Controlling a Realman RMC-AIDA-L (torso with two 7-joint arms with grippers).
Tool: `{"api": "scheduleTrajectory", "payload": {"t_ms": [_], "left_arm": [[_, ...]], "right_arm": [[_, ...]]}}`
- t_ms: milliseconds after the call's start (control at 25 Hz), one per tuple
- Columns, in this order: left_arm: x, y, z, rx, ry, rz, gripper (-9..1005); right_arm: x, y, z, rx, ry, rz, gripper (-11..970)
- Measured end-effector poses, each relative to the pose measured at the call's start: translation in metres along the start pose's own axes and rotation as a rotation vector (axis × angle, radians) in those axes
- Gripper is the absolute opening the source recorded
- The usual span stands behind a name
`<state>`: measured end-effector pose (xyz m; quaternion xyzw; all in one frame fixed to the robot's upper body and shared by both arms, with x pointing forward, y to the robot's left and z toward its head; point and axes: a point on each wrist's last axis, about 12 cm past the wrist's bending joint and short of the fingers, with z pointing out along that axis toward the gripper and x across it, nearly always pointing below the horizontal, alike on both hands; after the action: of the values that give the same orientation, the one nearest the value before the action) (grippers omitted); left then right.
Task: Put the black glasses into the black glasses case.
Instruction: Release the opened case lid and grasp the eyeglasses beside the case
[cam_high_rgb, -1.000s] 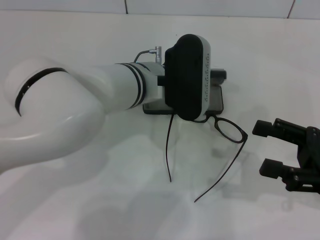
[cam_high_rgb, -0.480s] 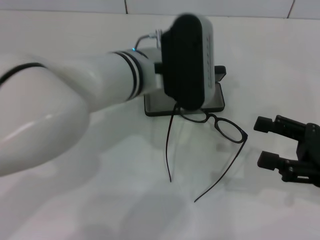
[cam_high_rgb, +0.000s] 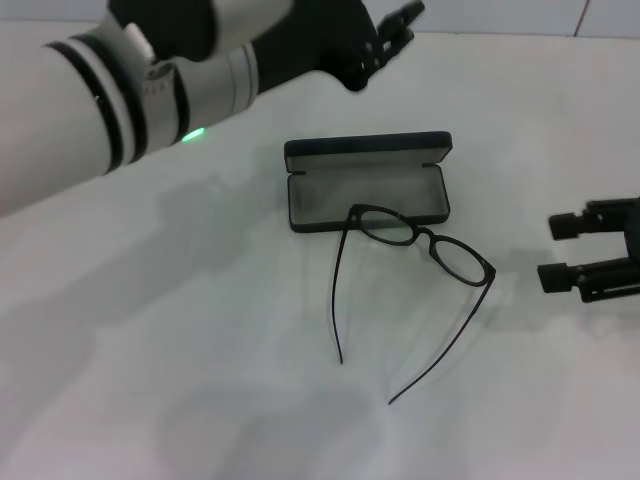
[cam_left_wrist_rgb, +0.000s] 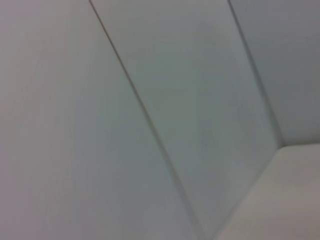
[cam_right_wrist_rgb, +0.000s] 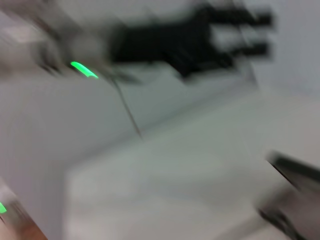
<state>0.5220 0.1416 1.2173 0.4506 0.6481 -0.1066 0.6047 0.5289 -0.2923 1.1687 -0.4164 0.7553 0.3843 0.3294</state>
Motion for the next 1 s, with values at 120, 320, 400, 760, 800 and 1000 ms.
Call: {"api": "scheduleTrajectory", "payload": {"t_ms": [120,320,400,760,800,1000], "left_arm": [[0.007,-0.004,-0.007,0.097,-0.018,-0.092,430],[0.03,-0.006,-0.026,0.235,-0.072,-0.268,428],[0.045,-0.001,-0.038,0.293,-0.131,-0.352,427],[0.121,0.017,-0.09,0.485,-0.452,-0.592,424],[0.126,0.016,-0.093,0.494,-0.469,-0.597,423],[0.15,0.001,-0.098,0.51,-0.446,-0.619,420]], "right_arm": [[-0.036,-0.002,0.006,0.088,0.185,0.013,769],[-0.08,-0.014,0.029,0.111,0.333,0.018,726],[-0.091,-0.021,0.041,0.127,0.391,0.011,709],[-0.12,-0.033,0.087,0.142,0.493,-0.05,668],[-0.122,-0.032,0.092,0.139,0.503,-0.061,666],[-0.122,-0.034,0.12,0.138,0.561,-0.095,659]]}}
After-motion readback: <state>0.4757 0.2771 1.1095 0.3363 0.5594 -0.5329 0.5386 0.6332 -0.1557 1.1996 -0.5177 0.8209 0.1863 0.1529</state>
